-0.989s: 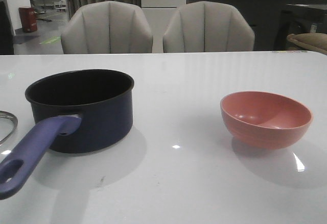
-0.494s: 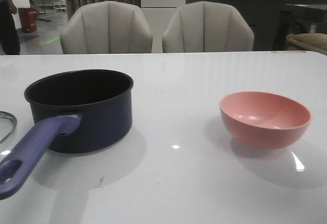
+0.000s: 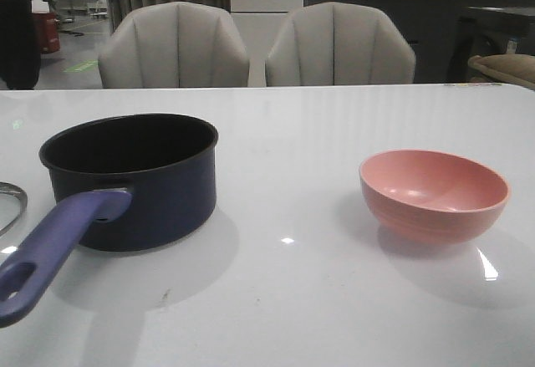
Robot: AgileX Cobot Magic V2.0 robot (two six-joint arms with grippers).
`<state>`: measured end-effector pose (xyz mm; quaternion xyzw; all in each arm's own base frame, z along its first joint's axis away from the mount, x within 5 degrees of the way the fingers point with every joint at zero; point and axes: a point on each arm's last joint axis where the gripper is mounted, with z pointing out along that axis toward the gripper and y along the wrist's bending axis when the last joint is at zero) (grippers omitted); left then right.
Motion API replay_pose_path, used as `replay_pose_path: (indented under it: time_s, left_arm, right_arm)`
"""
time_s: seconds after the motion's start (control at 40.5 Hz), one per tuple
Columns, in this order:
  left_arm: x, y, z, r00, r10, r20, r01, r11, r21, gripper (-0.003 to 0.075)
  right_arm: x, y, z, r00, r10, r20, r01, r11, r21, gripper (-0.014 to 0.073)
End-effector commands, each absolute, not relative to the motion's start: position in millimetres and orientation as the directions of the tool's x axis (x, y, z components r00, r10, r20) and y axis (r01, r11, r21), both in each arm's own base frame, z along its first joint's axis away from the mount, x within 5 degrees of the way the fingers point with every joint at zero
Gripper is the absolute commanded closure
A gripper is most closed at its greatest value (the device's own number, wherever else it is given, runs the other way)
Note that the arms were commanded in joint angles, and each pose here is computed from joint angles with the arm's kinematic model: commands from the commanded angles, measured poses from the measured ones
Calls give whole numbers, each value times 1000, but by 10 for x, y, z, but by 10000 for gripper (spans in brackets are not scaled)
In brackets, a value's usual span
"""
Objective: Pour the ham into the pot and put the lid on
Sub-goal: 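Move the left gripper down to grasp the lid knob beside the pot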
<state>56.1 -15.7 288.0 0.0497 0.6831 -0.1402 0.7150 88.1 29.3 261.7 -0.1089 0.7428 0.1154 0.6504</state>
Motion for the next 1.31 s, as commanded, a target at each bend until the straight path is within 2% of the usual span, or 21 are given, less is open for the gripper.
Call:
replay_pose_path:
  time_s: [0.0, 0.222, 0.321, 0.42, 0.667, 0.766, 0.89, 1.014, 1.285]
  left_arm:
    - [554, -158, 3012, 77, -151, -985, 280, 952, -124, 167]
    - [623, -187, 3100, -125, -79, -989, 265, 958, -110, 162]
    - [715, -205, 3229, -180, -119, -976, 243, 956, -162, 105]
    - [862, -214, 3323, -234, -134, -963, 200, 963, -182, 27]
    - [1413, -102, 3413, -369, -209, -906, -5, 975, -222, 29]
    - [1683, -14, 3366, -470, -268, -841, -102, 963, -250, 29]
    - [2022, 77, 3218, -630, -301, -716, -188, 953, -236, 29]
    - [2368, 109, 3033, -735, -301, -608, -217, 953, -209, 29]
    - [3037, 198, 2764, -865, -250, -435, -228, 968, -104, 30]
  right_arm:
    - [893, 282, 2736, -71, -2, -997, -300, 954, 19, 447]
    - [893, 282, 2736, -71, -2, -997, -300, 954, 19, 447]
    - [893, 282, 2736, -71, -2, -997, -300, 954, 19, 447]
    - [893, 282, 2736, -71, -2, -997, -300, 954, 19, 447]
    - [893, 282, 2736, -71, -2, -997, -300, 954, 19, 447]
    - [893, 282, 2736, -71, -2, -997, -300, 954, 19, 447]
    - [893, 282, 2736, -71, -2, -997, -300, 954, 19, 447]
    - [893, 282, 2736, -71, -2, -997, -300, 954, 19, 447]
    - [893, 282, 2736, -71, -2, -997, -300, 954, 19, 447]
